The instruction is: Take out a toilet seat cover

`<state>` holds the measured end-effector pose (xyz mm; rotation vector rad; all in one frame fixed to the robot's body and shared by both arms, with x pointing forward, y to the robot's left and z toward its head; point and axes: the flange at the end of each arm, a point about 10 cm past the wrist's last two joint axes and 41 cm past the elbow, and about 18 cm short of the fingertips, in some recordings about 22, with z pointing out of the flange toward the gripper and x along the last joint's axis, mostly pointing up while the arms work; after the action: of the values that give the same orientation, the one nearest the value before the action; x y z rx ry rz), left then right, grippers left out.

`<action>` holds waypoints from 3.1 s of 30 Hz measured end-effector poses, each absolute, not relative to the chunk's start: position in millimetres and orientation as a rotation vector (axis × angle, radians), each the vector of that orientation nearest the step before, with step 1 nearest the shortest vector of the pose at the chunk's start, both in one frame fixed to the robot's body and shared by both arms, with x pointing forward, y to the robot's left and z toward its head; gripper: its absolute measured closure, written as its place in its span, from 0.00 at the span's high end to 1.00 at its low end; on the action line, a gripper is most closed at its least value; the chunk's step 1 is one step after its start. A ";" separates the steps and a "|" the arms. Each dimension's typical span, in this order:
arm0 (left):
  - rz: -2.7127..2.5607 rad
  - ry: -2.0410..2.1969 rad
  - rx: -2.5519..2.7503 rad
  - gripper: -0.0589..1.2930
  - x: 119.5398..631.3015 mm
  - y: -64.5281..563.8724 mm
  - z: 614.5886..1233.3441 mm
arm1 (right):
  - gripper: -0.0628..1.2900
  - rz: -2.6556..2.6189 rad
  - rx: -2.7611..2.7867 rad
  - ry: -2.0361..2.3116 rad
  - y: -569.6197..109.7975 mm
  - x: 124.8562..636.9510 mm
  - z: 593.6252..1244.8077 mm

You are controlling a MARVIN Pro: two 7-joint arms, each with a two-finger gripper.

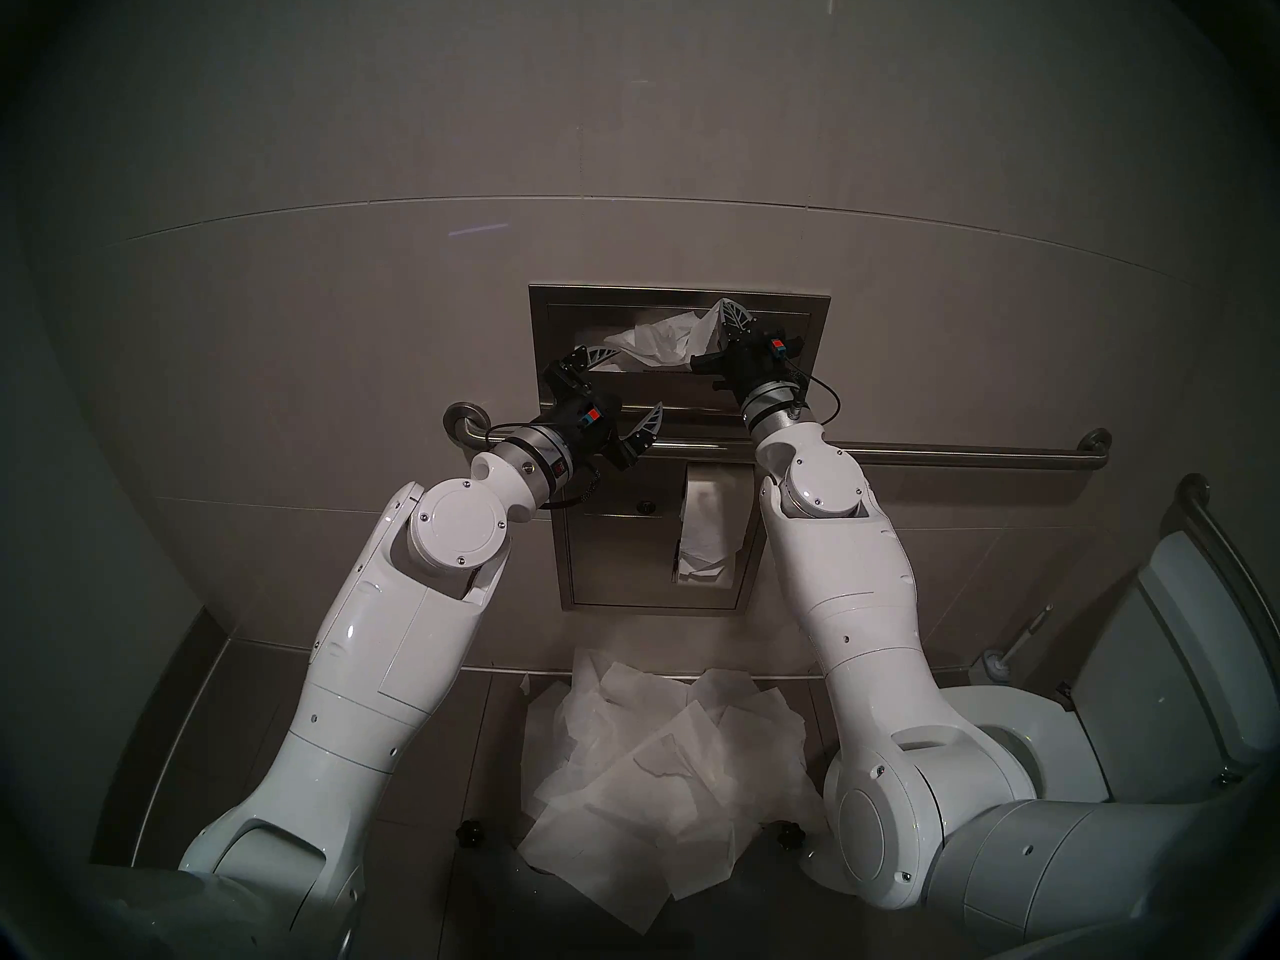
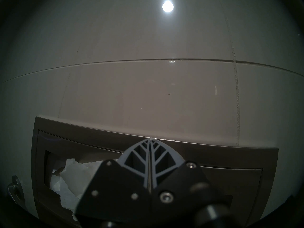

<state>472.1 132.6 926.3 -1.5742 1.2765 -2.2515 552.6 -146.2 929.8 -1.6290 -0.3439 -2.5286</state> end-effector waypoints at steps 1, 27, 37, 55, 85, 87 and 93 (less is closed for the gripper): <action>-2.253 1.271 -1.570 0.98 474.3 133.5 927.1 | 0.02 -2.529 -1.629 -0.344 -146.2 552.6 929.8; -2.356 1.166 -1.525 0.98 489.0 137.4 950.7 | 0.02 -2.530 -1.628 -0.346 -146.2 552.5 930.2; -2.364 1.164 -1.519 0.98 489.7 137.1 951.4 | 0.02 -2.530 -1.629 -0.346 -146.2 552.5 930.2; -2.370 1.163 -1.516 0.98 489.9 136.7 951.6 | 0.02 -2.530 -1.629 -0.346 -146.2 552.4 930.2; -2.145 1.458 -1.428 0.98 532.5 129.1 927.4 | 0.02 -2.528 -1.633 -0.345 -146.1 552.6 928.9; -2.134 1.458 -1.415 0.98 535.9 132.0 930.1 | 0.02 -2.528 -1.633 -0.345 -146.1 552.6 928.9; -2.106 1.482 -1.384 0.98 546.9 136.0 932.6 | 0.02 -2.528 -1.633 -0.345 -146.1 552.6 928.9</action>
<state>546.9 136.0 932.6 -1.3839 1.4816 -2.1064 552.6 -146.1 928.9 -1.6328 -0.3445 -2.5281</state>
